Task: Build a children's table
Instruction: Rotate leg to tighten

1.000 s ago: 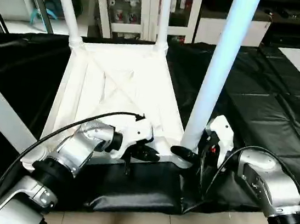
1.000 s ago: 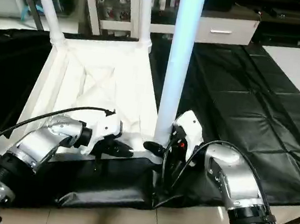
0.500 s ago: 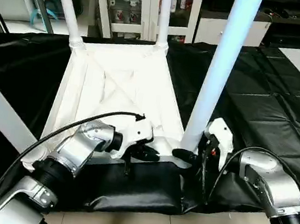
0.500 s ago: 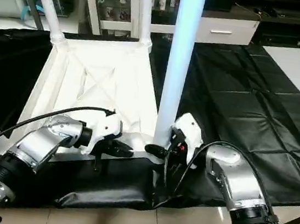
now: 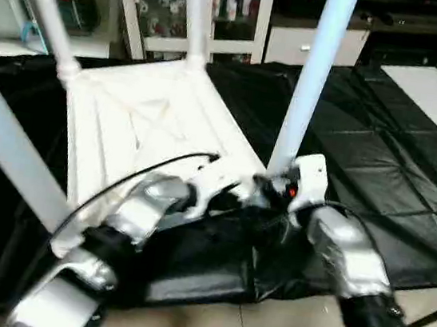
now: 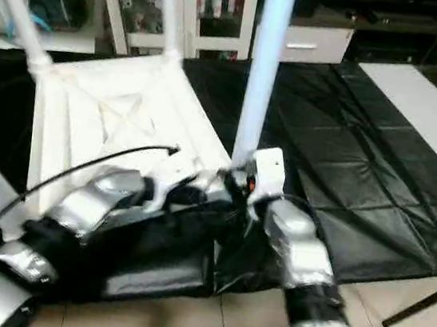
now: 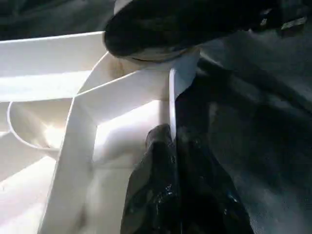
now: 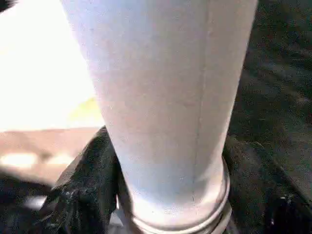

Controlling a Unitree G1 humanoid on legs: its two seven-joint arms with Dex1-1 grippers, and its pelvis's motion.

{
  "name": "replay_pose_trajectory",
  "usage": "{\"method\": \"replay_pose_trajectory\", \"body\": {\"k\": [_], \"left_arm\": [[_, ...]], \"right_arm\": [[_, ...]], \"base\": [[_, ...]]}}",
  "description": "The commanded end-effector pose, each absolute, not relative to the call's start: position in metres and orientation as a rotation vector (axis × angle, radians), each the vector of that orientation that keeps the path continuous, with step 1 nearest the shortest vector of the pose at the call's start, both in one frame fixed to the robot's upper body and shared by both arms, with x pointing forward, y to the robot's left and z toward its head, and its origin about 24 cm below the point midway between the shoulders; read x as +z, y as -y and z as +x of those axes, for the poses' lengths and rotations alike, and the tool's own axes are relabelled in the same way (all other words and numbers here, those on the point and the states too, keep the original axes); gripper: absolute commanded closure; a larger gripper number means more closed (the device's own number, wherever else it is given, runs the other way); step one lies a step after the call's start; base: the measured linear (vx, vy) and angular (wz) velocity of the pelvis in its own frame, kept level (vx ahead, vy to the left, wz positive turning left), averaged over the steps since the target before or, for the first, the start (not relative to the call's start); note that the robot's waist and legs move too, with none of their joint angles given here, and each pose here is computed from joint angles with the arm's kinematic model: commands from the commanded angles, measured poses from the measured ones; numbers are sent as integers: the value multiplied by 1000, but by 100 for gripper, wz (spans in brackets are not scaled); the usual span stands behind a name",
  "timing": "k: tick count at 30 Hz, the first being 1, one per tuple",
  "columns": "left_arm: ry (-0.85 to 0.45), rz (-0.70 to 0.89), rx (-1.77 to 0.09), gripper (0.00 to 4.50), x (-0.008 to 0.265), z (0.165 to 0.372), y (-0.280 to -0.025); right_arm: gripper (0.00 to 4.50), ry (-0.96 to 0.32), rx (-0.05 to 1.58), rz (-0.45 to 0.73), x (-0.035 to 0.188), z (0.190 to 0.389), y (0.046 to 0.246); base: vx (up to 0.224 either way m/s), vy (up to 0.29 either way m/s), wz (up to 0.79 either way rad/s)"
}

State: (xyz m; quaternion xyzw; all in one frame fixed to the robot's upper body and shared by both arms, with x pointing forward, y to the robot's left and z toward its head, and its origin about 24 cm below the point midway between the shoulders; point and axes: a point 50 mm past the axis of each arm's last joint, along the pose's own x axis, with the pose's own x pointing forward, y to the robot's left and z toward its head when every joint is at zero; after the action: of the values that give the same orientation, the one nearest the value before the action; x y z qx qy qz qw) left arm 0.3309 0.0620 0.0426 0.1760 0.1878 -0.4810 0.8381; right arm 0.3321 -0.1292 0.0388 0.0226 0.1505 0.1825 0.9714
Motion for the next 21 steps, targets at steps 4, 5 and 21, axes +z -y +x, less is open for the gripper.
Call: {"method": "replay_pose_trajectory", "body": {"k": [4,5,21], "left_arm": [[-375,358,-748,450,42,346,-49],[-374,358,-746,450,42,346,-48],[-291,396,-967,450,51,334,-62]], "right_arm": [[187,-398,87,9,17,341,116],[187,-397,86,9,18,341,115],[73,-173,452,104,59,344,99]], "base": [[0,0,0],[0,0,0],[0,0,0]]}}
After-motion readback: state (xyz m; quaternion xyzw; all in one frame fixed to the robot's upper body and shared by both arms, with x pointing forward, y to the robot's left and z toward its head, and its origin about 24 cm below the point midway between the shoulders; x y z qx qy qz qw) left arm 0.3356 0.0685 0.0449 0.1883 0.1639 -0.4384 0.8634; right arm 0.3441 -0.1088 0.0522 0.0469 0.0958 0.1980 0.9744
